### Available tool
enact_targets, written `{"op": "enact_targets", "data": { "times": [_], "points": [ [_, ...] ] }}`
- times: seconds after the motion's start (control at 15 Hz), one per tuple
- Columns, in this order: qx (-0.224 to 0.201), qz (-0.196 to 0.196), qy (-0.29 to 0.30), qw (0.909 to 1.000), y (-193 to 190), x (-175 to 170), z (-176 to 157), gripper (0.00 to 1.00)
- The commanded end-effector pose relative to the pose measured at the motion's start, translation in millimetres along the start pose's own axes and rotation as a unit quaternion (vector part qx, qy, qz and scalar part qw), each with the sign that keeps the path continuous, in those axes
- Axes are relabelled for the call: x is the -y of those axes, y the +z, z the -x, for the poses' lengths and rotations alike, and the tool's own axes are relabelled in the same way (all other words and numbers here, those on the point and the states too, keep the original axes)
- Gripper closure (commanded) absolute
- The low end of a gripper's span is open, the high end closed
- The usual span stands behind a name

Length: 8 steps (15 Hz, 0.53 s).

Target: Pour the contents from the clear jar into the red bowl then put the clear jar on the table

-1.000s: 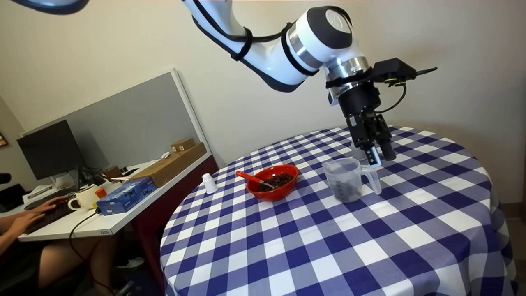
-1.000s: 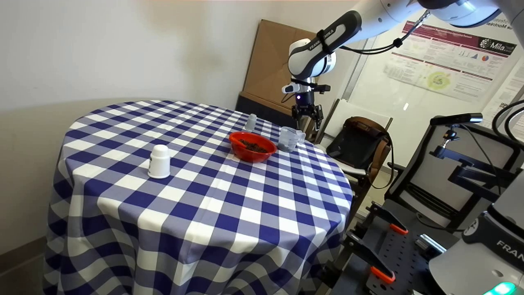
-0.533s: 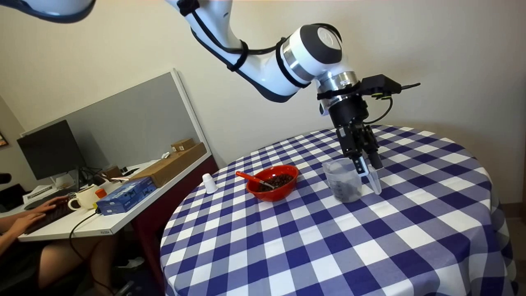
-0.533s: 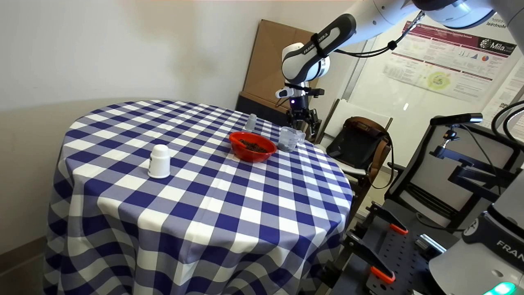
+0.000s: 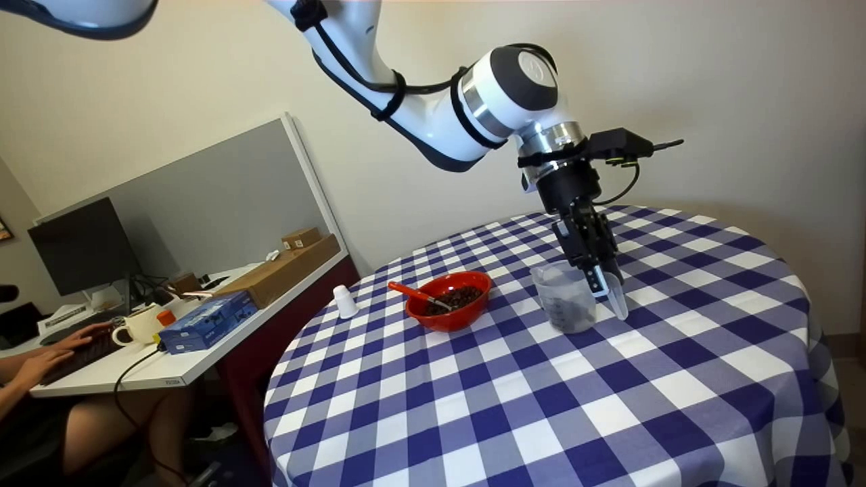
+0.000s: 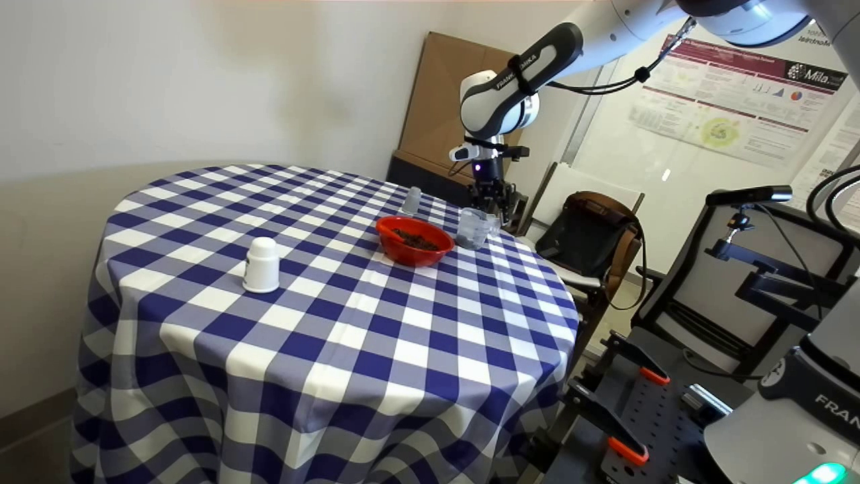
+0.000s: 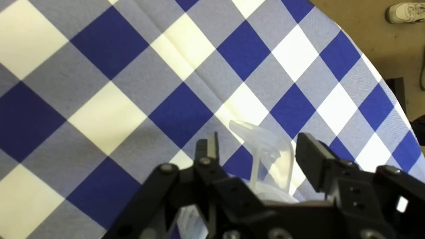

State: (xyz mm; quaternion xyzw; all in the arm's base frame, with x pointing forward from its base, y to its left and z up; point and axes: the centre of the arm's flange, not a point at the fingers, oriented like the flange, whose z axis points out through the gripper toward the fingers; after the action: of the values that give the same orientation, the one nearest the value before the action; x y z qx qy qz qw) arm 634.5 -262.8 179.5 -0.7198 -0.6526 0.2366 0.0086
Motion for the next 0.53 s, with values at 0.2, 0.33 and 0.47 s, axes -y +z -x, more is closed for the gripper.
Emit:
{"op": "enact_targets", "data": {
  "times": [0.2, 0.33, 0.47],
  "points": [
    [-0.003, 0.007, 0.017, 0.9998, 1.8, 5.3, -5.2, 0.9],
    [-0.003, 0.007, 0.022, 0.9997, 0.4, 6.7, -5.1, 0.89],
    [-0.002, 0.009, 0.025, 0.9997, -1.3, 8.3, -5.5, 0.89]
  ]
}}
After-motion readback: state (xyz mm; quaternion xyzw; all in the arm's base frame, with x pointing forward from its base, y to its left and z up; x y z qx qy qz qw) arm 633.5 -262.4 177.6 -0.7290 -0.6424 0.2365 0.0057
